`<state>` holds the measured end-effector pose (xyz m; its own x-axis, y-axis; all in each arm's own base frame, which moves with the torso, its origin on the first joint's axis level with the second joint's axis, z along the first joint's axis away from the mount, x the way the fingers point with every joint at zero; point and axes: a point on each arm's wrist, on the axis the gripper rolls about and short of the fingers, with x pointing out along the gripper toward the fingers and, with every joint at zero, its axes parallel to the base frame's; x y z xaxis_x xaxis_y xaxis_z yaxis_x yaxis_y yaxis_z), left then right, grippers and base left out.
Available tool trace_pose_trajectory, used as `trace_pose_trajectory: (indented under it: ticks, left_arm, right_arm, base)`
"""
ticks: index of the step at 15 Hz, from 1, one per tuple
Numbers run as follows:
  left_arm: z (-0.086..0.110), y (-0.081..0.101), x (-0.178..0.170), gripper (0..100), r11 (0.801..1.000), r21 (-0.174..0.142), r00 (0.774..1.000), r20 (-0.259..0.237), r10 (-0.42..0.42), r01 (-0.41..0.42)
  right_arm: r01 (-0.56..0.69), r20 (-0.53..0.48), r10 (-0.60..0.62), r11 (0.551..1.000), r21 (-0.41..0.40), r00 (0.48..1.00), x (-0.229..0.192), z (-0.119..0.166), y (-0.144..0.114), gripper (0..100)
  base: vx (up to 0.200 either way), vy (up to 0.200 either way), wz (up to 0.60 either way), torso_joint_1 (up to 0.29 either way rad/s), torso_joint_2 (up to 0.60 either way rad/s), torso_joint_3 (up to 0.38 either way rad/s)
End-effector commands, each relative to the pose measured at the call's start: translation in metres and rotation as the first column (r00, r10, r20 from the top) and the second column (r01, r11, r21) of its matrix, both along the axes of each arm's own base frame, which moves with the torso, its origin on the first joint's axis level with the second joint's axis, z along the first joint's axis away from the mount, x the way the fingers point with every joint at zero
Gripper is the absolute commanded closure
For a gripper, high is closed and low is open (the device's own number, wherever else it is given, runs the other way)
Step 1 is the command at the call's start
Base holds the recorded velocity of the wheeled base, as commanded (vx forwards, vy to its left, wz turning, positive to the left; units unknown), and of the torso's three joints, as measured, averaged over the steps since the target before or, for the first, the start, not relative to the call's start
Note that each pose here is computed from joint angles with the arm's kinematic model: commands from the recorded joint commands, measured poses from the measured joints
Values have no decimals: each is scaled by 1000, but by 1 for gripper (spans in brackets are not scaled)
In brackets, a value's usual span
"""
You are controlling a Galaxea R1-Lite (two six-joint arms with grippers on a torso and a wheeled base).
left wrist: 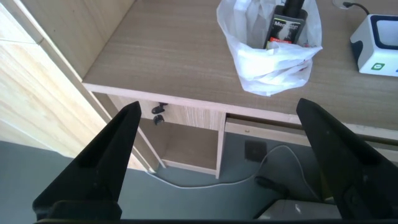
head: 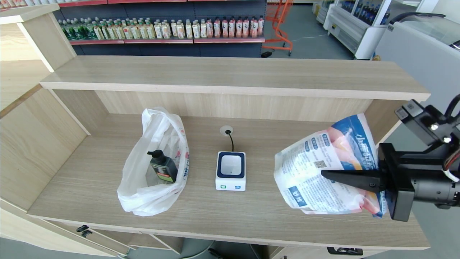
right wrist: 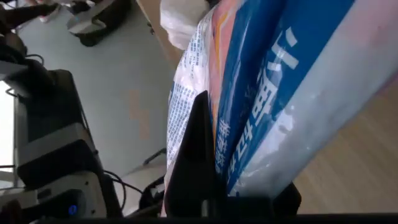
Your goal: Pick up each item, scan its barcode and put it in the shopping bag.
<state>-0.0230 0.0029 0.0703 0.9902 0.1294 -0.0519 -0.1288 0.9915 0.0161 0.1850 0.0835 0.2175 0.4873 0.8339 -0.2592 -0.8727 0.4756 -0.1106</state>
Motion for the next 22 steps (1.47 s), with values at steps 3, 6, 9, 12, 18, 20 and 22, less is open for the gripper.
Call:
trace_pose_trajectory:
  ticks: [3,6,9,12,18,20,22]
  left_arm:
    - [0,0,0,0,1000,0,1000,0,1,-1]
    - [0,0,0,0,1000,0,1000,0,1,-1]
    - [0,0,0,0,1000,0,1000,0,1,-1]
    - [0,0,0,0,1000,0,1000,0,1,-1]
    - [0,0,0,0,1000,3,1000,0,0,0]
    - [0,0,0,0,1000,3,1000,0,0,0]
    - [0,0,0,0,1000,3,1000,0,0,0]
  right_arm:
    - [251,254,-186,934,-253,949,0,-18,-23,100]
    - [316,463,-140,890,-329,875,2,-13,-25,100]
    - [320,531,-90,876,-361,843,2,-12,-25,100]
    - [314,528,-86,879,-360,845,-3,-14,-27,100]
    - [242,504,-55,918,-313,862,-6,-11,-26,100]
    - [229,496,-50,923,-308,867,-8,-12,-26,100]
    - [227,484,-53,924,-308,873,-7,-14,-25,100]
  base:
    - [0,0,0,0,0,0]
    - [0,0,0,0,0,0]
    - [0,0,0,0,0,0]
    - [0,0,0,0,0,0]
    - [0,33,0,0,0,0]
    - [0,200,0,-2,2,2]
    - [0,200,0,5,7,0]
